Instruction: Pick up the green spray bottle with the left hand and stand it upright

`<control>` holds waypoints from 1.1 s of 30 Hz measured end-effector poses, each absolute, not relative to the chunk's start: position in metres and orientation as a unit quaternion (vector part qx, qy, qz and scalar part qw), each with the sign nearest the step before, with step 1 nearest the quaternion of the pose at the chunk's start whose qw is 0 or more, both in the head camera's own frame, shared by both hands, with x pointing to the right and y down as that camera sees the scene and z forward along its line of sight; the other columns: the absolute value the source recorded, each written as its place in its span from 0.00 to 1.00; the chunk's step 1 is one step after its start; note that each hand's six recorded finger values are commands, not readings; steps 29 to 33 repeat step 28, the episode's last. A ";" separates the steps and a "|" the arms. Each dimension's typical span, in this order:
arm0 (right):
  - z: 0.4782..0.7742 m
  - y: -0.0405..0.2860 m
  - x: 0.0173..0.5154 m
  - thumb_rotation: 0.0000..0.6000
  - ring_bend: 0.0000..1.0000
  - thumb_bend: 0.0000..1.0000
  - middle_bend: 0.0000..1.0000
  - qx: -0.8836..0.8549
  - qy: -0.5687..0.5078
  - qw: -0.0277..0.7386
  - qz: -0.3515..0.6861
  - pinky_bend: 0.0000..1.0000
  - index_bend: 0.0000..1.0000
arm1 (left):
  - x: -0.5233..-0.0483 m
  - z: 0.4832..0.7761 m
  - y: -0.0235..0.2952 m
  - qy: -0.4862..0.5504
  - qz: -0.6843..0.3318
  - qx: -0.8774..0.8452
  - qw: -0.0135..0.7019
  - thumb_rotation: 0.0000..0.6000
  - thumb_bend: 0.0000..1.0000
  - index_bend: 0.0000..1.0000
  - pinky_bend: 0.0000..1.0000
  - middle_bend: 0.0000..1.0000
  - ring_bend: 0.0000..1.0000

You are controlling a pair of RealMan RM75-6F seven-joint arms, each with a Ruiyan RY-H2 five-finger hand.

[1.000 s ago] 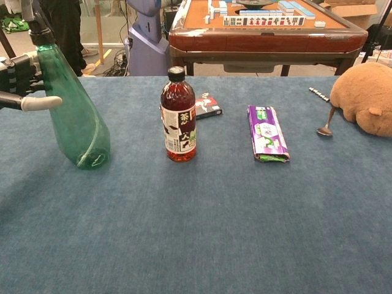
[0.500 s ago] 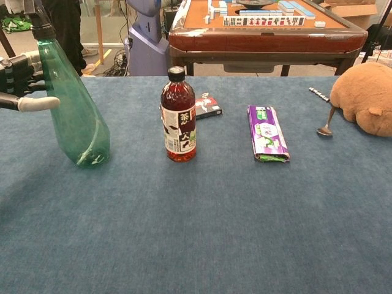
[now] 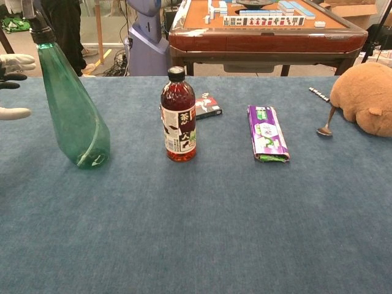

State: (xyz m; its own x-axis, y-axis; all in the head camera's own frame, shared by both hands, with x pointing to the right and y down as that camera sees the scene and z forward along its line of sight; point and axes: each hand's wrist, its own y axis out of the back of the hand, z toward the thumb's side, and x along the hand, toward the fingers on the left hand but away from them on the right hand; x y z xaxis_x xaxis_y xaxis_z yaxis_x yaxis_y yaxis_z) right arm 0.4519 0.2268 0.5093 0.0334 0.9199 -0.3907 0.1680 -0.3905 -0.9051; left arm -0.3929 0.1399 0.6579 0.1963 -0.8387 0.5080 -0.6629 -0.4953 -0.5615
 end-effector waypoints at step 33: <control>0.522 0.226 0.448 1.00 0.18 0.27 0.24 -0.642 -0.421 0.335 0.546 0.29 0.32 | -0.420 0.566 0.226 0.394 -0.579 -0.626 0.343 1.00 0.23 0.06 0.00 0.01 0.00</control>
